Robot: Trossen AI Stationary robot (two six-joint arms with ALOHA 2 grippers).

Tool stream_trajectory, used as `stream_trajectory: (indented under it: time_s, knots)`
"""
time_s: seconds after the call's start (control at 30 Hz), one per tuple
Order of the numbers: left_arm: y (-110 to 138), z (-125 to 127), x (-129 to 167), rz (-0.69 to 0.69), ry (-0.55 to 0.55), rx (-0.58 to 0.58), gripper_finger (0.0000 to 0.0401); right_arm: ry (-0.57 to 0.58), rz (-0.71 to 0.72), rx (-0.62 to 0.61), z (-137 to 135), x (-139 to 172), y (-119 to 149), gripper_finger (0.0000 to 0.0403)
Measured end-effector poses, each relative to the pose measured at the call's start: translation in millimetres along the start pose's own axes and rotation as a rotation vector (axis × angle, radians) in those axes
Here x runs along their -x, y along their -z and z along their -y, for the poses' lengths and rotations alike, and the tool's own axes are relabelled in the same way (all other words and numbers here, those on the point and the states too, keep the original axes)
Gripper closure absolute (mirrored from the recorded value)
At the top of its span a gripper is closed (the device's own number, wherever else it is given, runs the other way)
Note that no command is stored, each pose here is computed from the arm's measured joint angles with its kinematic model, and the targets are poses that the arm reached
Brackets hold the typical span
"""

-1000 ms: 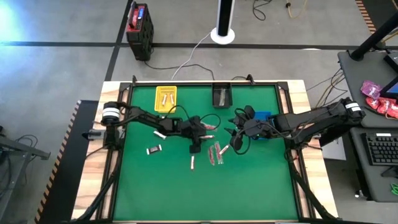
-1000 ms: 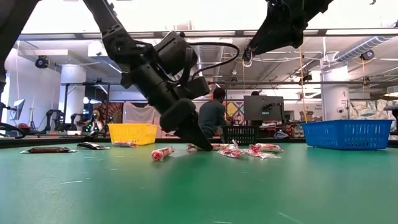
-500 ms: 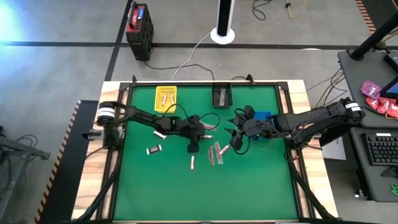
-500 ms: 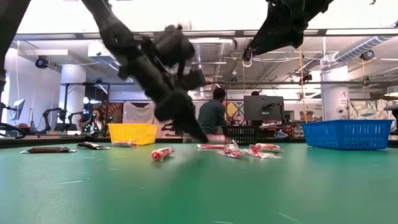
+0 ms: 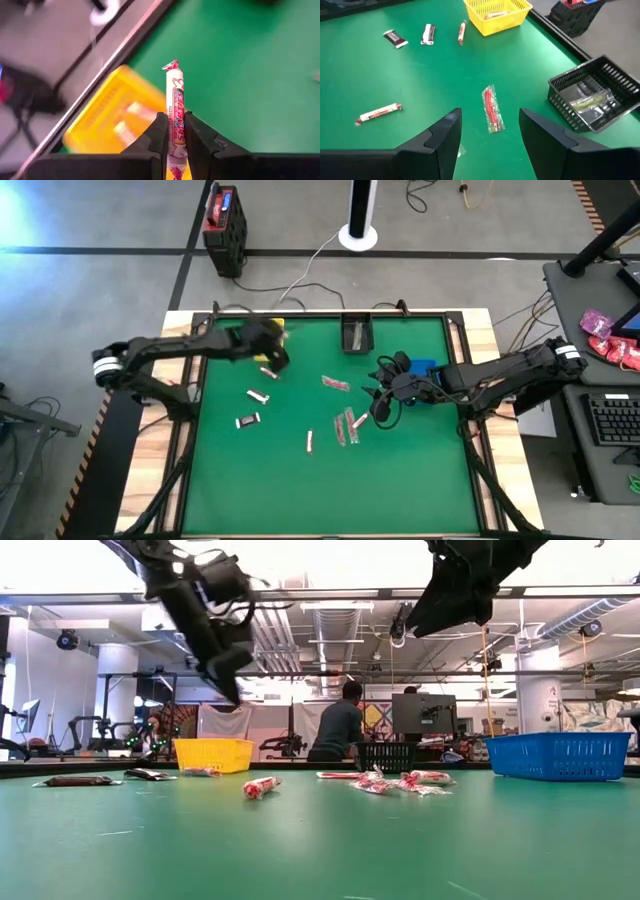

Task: Sort candy by brand, put in halloween buckets
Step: Put the pink candy into the yellow basket, then put the red candy into the black basket

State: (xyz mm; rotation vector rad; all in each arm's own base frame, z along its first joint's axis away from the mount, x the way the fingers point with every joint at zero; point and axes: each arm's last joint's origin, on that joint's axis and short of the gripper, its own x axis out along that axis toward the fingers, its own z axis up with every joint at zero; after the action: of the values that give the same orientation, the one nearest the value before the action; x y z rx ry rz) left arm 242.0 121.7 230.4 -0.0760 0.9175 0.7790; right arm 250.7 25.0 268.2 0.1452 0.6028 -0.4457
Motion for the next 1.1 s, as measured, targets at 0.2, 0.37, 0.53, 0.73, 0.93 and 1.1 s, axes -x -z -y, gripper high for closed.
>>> stream_trajectory:
  time_s: [0.2, 0.37, 0.53, 0.73, 0.93, 1.1]
  knots:
    - [12, -40, -11, -0.047, -0.040, 0.220, 0.0377, -0.007, 0.015, -0.013, 0, -5, 6, 0.0211]
    - [15, -40, -22, -0.037, -0.007, 0.254, 0.0368, -0.007, 0.016, -0.014, 0, -5, 7, 0.0211]
    - [17, -41, -26, -0.052, -0.066, 0.291, 0.0359, -0.007, 0.017, -0.015, 0, -5, 7, 0.0211]
    - [17, -40, -26, -0.051, -0.065, 0.290, 0.0322, -0.008, 0.019, -0.016, 0, -5, 7, 0.0211]
    - [17, -40, -26, -0.051, -0.065, 0.287, 0.0290, -0.009, 0.020, -0.016, 0, -5, 6, 0.0211]
    - [16, -35, -25, -0.046, -0.047, 0.270, 0.0277, -0.009, 0.022, -0.017, 0, -5, 6, 0.0211]
